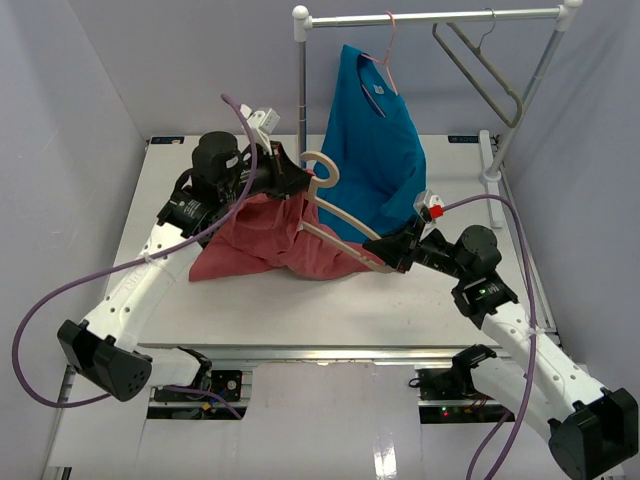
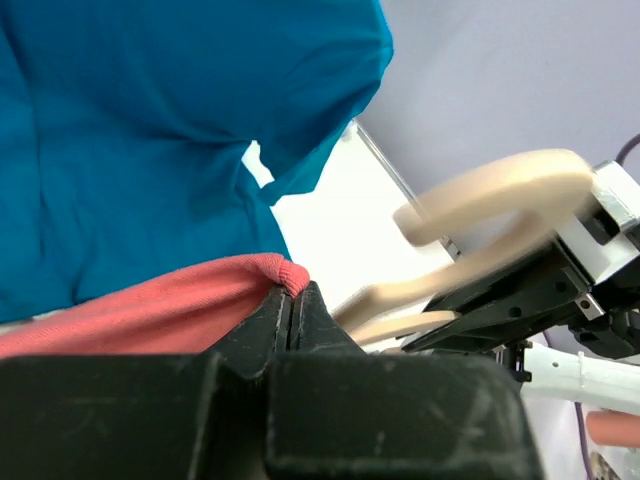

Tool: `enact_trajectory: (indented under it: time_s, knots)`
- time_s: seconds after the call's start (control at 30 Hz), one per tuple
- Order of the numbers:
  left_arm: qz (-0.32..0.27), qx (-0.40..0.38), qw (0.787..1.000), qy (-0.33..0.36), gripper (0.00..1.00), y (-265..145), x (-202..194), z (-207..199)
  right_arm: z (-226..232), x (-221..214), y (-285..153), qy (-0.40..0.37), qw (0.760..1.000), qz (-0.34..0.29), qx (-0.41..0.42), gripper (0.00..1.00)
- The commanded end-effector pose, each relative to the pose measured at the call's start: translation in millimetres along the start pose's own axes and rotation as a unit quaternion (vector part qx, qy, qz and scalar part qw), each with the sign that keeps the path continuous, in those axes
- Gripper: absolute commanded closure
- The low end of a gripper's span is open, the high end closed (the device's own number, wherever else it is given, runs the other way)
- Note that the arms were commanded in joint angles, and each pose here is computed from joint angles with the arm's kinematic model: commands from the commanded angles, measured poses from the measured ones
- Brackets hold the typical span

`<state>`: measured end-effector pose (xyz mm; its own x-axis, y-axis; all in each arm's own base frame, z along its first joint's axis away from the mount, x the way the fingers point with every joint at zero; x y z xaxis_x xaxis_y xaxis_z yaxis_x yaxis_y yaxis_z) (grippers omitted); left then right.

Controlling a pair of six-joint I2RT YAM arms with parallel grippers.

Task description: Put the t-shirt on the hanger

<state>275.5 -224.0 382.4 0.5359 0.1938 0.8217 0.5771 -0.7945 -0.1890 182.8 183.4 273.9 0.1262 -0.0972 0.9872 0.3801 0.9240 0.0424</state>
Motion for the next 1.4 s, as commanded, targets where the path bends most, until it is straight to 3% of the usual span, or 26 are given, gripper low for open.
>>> enact_trajectory:
  time_s: [0.0, 0.47, 0.53, 0.63, 0.67, 0.77, 1.17, 1.37]
  knots:
    - [-0.001, -0.082, 0.997, 0.011, 1.00, -25, -3, -37, 10, 39, 11, -0.091, 0.990, -0.102, 0.039, 0.92]
    - [0.025, -0.121, 0.992, 0.023, 1.00, -42, -28, -43, 11, 30, 13, -0.073, 0.980, -0.181, 0.047, 0.92]
    - [0.042, -0.133, 0.990, 0.033, 0.70, -38, -29, -43, 11, 23, 12, -0.091, 0.977, -0.183, 0.052, 0.92]
    - [0.045, -0.094, 0.993, 0.049, 0.45, -34, -22, -36, 14, 26, 8, -0.120, 0.969, -0.212, 0.052, 0.92]
    - [0.051, -0.078, 0.994, 0.055, 0.38, -32, -23, -31, 13, 26, 7, -0.124, 0.967, -0.217, 0.050, 0.92]
    - [0.049, -0.062, 0.995, 0.069, 0.30, -34, -19, -29, 14, 31, 6, -0.131, 0.964, -0.228, 0.049, 0.92]
    - [0.098, 0.079, 0.982, 0.143, 0.29, -43, 1, -4, 23, 27, -6, -0.124, 0.957, -0.256, 0.059, 0.92]
    - [0.004, 0.142, 0.960, 0.240, 0.28, -70, 57, -14, 28, 11, -12, -0.116, 0.958, -0.252, 0.073, 0.92]
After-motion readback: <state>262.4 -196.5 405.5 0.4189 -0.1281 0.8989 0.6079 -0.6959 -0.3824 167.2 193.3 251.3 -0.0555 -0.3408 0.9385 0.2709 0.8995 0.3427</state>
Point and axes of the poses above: each gripper's point midway between its finger pads, its own y axis out along the fingers, its own z axis along the line the jaws close on, x = y × z, the point moved 6 cm from there along -y, back along the fingers, and after that the axes turned 3 degrees about -y, right-handed, at the moved point
